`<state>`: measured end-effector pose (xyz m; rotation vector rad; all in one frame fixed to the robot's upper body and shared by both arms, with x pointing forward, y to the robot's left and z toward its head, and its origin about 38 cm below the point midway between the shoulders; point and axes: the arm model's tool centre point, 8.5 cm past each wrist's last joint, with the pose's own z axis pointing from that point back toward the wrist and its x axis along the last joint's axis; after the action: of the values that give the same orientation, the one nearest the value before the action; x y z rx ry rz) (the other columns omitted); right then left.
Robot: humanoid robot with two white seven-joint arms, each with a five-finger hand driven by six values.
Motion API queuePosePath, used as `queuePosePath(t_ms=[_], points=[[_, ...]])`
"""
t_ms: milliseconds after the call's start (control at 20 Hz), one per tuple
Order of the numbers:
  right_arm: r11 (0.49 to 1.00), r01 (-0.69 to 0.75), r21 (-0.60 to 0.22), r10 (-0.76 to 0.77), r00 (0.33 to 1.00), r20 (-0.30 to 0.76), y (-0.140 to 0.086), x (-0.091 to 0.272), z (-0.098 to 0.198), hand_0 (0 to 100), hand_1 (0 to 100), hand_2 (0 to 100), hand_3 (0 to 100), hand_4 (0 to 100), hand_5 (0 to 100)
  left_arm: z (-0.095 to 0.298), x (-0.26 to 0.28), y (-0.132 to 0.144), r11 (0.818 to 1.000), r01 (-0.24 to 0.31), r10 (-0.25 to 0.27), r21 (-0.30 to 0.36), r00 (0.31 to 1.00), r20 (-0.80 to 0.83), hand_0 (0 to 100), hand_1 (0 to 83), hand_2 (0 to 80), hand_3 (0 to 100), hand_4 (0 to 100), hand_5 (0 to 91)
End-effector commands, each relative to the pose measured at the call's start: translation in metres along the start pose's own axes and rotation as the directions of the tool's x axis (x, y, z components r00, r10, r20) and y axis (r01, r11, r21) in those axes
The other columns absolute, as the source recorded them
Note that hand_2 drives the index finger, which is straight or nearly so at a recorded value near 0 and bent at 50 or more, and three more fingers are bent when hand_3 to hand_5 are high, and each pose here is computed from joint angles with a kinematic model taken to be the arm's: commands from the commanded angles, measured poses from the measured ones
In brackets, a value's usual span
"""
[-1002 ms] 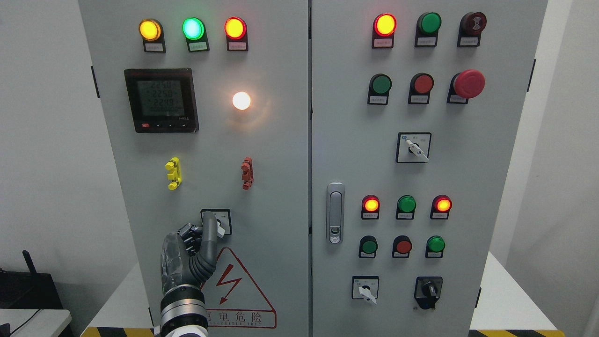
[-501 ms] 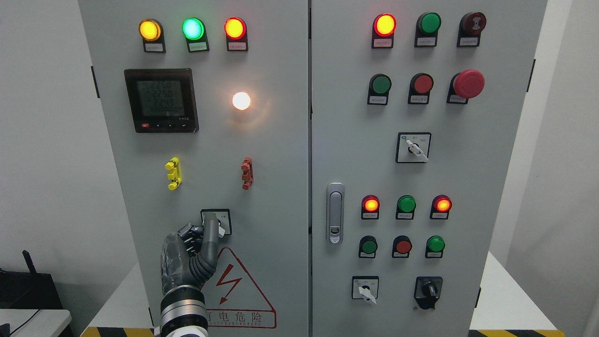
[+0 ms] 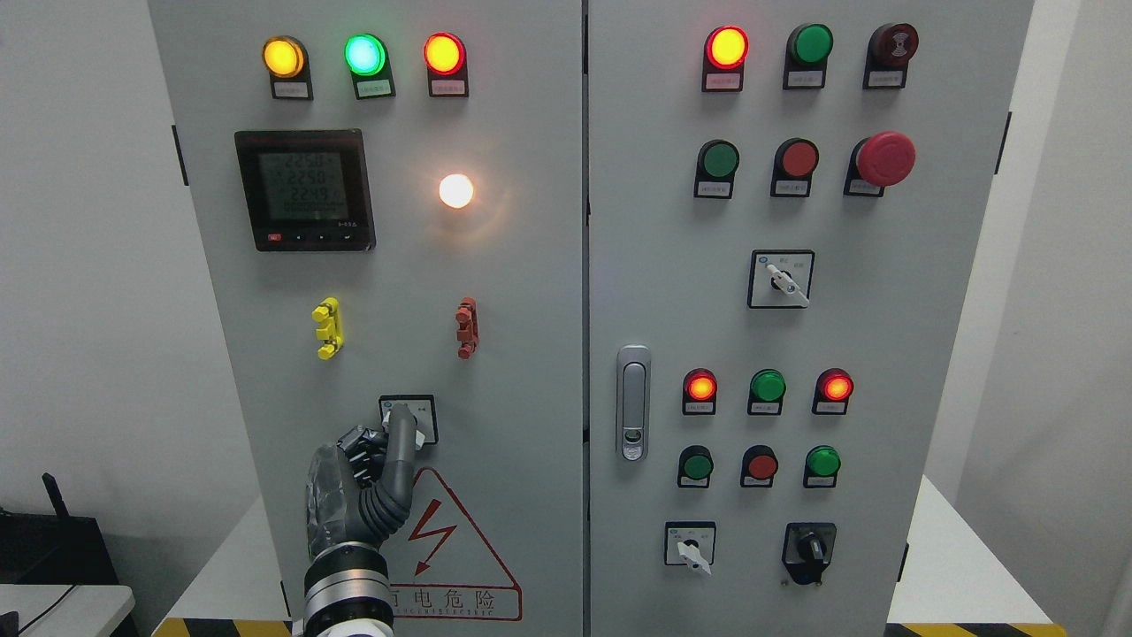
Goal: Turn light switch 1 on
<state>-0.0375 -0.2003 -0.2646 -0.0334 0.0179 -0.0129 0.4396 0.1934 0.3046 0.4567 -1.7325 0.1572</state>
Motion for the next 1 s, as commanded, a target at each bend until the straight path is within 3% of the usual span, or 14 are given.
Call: queuePosePath(t_ms=[0, 301, 651, 952], points=[[1.000, 0.008, 0.001, -0.008, 1.000, -0.001, 0.000, 0.000, 0.000, 12, 39, 0, 0, 0, 0, 0.000, -0.001, 0.000, 1.000, 0.002, -0.002, 0.000, 1.000, -0.006, 38, 28.9, 67.9, 98, 96, 85.8], [1.000, 0.008, 0.001, -0.008, 1.000, -0.001, 0.000, 0.000, 0.000, 12, 39, 0, 0, 0, 0, 0.001, 0.000, -0.001, 1.000, 0.001, -0.001, -0.002, 1.000, -0.003, 35, 29.4, 67.9, 98, 96, 85.8], [1.000, 0.008, 0.003, -0.008, 1.000, -0.001, 0.001, 0.000, 0.000, 12, 39, 0, 0, 0, 0, 0.003, 0.003, 0.001, 1.000, -0.005, 0.005, 0.002, 1.000, 0.008, 17, 32.7, 67.7, 98, 96, 85.7], [1.000, 0.008, 0.001, -0.008, 1.000, -0.001, 0.000, 0.000, 0.000, 12, 39, 0, 0, 0, 0, 0.016, -0.014, 0.005, 1.000, 0.002, -0.002, -0.004, 1.000, -0.016, 13, 33.0, 67.5, 98, 96, 85.6]])
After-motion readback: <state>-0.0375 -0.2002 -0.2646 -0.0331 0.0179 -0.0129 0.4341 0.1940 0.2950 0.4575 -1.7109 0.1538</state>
